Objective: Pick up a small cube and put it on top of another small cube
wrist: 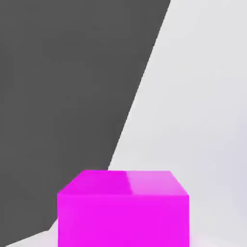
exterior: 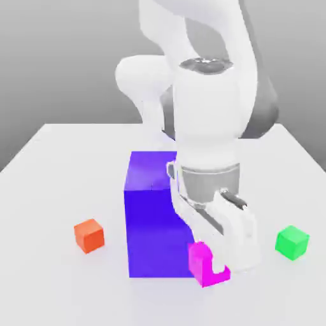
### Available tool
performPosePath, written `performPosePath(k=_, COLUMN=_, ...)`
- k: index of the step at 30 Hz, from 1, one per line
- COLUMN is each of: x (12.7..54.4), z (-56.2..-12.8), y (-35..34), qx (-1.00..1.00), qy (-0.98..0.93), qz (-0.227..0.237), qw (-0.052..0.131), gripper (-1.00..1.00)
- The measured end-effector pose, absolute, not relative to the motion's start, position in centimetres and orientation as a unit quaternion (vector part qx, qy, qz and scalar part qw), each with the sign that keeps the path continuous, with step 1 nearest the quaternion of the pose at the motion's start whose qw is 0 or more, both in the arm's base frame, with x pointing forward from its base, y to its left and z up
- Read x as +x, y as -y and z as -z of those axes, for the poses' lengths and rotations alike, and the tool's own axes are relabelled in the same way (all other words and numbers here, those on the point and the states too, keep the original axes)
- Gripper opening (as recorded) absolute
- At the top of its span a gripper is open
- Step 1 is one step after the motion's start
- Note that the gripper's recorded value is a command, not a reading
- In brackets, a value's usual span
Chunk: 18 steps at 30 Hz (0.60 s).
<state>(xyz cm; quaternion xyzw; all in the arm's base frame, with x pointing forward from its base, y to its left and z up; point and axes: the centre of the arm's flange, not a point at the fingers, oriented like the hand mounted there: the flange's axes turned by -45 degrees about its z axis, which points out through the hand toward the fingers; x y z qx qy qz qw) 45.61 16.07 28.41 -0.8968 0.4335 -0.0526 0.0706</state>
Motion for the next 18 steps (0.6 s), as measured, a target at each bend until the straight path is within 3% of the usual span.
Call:
performPosePath(k=10, x=30.1, z=-25.4, y=-30.8, qx=-0.990, qy=-0.139, qz=0.013, qw=0.014, gripper=-1.00)
performPosePath(k=12, x=28.6, z=-23.8, y=-31.3, qx=-0.992, qy=-0.125, qz=0.004, qw=0.004, gripper=-1.00)
performPosePath(k=17, x=29.7, z=-18.6, y=-30.0, qx=-0.989, qy=-0.145, qz=0.001, qw=0.001, gripper=-1.00)
performPosePath(k=18, x=29.7, z=-18.0, y=-30.0, qx=-0.989, qy=-0.145, qz=0.001, qw=0.001, gripper=1.00)
